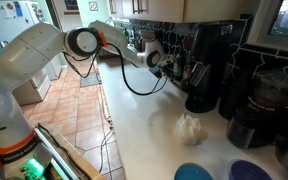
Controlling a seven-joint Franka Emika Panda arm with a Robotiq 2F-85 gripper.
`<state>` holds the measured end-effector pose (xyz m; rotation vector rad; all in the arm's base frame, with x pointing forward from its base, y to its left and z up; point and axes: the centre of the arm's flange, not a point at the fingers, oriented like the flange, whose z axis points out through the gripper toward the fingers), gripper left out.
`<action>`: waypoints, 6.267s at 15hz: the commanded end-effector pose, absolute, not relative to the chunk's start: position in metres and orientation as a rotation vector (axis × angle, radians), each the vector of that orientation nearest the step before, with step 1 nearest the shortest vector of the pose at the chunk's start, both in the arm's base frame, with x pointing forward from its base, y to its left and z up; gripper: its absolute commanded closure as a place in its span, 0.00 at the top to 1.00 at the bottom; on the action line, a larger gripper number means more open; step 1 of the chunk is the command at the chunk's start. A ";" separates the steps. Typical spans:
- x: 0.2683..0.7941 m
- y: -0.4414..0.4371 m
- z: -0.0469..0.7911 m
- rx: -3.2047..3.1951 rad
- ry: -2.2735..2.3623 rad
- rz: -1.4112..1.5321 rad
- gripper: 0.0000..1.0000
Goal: Slide the sauce tray by holding the bottom left corner and rotating it anticlockwise
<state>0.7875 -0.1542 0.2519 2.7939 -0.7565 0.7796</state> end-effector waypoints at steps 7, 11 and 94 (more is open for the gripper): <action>0.755 -0.122 0.221 2.894 -0.807 0.521 0.00; 0.741 -0.114 0.224 2.908 -0.820 0.505 0.00; 0.466 -0.206 0.187 2.960 -0.826 0.385 0.00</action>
